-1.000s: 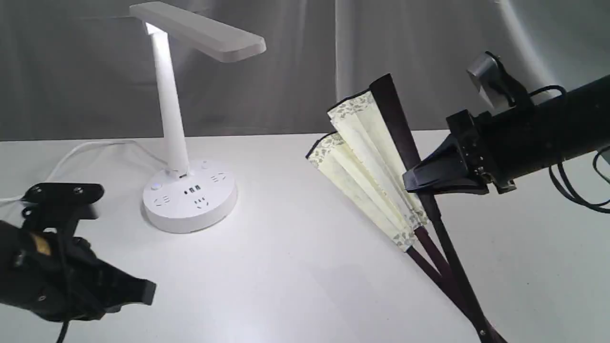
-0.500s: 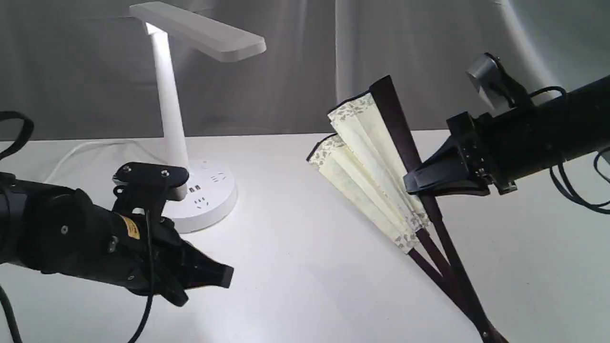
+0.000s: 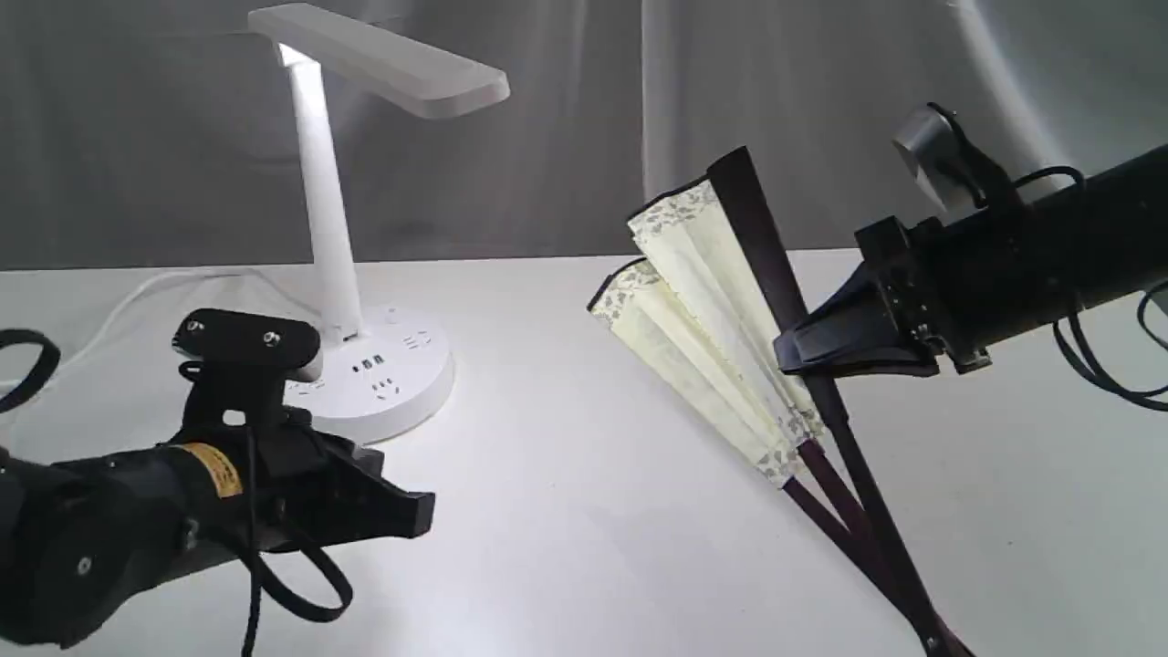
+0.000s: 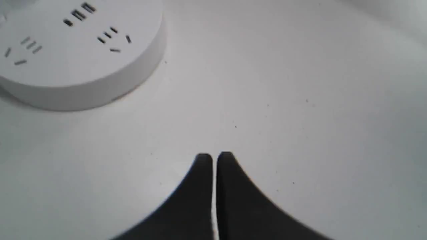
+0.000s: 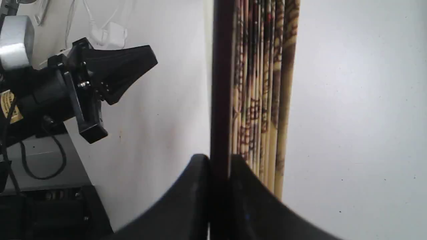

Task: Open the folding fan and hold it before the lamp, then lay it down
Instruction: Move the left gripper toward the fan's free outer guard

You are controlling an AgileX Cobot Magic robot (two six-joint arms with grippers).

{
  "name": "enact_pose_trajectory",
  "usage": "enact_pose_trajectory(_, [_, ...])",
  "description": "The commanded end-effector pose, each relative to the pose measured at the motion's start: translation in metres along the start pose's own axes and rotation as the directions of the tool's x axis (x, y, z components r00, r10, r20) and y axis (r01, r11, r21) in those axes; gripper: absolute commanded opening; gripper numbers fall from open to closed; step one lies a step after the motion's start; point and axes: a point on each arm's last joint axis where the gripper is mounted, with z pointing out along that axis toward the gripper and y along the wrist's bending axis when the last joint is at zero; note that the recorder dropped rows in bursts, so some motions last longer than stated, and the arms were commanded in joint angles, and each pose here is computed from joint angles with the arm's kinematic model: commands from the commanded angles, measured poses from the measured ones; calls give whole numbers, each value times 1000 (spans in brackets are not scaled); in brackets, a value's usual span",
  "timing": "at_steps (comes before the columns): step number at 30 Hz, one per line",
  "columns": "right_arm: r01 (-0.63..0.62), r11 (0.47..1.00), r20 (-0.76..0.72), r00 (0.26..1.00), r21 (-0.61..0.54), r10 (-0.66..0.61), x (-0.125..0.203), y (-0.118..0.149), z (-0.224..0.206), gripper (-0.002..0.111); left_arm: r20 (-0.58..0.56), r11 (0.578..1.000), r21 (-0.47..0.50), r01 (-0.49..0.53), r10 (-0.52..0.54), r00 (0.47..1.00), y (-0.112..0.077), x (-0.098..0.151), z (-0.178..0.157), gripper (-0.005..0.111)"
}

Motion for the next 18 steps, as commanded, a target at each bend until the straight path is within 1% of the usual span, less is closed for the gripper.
enact_pose_trajectory(1, [11, 1000, 11, 1000, -2, -11, 1, 2, -4, 0, 101, 1000, 5, 22, -22, 995, 1, 7, -3, 0])
enact_pose_trajectory(3, [13, 1000, 11, 1000, -2, -13, 1, 2, -4, 0, 137, 999, 29, 27, -31, 990, 0, 9, -4, 0])
enact_pose_trajectory(5, [13, 1000, 14, 1000, 2, -13, 0, 2, -4, 0, 184, 996, 77, 40, -54, 981, -3, 11, -7, 0])
enact_pose_trajectory(8, [15, 1000, 15, 1000, 4, -15, 0, 2, -4, 0, 251, 987, 158, 20, -60, 966, -9, 9, -10, 0])
enact_pose_trajectory(10, [15, 1000, 15, 1000, 4, -15, 0, 2, -4, 0, 279, 980, 195, 27, -82, 957, -12, 6, -11, 0])
enact_pose_trajectory(14, [17, 1000, 15, 1000, 4, -17, 0, 2, -4, 0, 299, 977, 211, 38, -102, 949, -13, 3, -12, 1])
enact_pose_trajectory(18, [17, 1000, 15, 1000, 4, -17, 0, 2, -4, 0, 358, 972, 230, 44, -127, 925, -14, -2, -14, 7])
